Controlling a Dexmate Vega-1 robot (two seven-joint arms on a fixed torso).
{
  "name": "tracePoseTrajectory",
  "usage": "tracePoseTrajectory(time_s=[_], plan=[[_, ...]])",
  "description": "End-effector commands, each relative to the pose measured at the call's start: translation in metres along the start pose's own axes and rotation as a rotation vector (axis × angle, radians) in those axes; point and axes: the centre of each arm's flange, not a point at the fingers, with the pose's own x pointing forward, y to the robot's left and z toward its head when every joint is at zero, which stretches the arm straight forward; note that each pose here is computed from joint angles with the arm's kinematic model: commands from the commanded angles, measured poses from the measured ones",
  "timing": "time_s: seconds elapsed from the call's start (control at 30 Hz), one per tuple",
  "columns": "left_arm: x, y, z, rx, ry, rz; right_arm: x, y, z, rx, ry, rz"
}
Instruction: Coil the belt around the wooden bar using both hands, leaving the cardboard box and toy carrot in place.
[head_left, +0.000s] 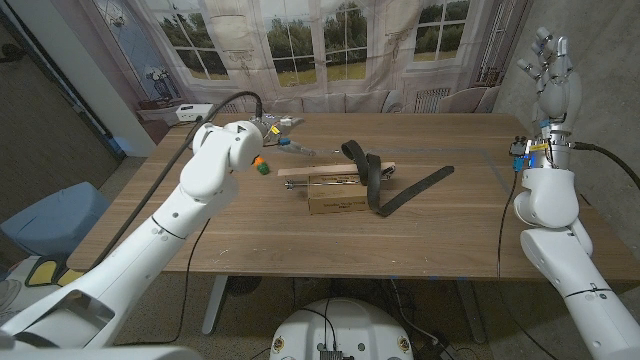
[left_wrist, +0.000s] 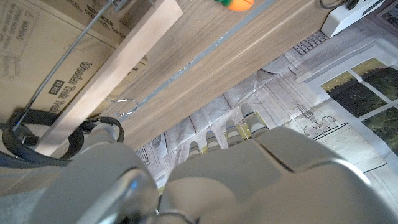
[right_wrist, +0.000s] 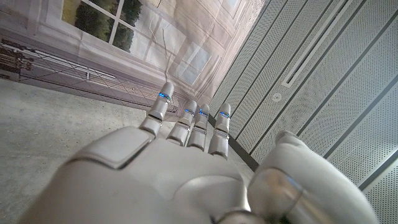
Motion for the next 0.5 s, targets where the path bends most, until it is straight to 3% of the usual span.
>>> tracePoseTrajectory(time_s=[0.03, 0.23, 0.5], plan=[[-0.001, -0.002, -0.029, -0.79, -0.416, 0.246, 0.005, 0.009, -0.006, 0.017, 0.077, 0.008], [0.005, -0.013, -0.044, -0.992, -0.517, 0.235, -0.001, 0.017, -0.009, 0.007, 0.109, -0.006], [0.012, -0.031, -0.056, -1.26, -0.597, 0.248, -0.003, 0.033, -0.019, 0.014, 0.129, -0.008]])
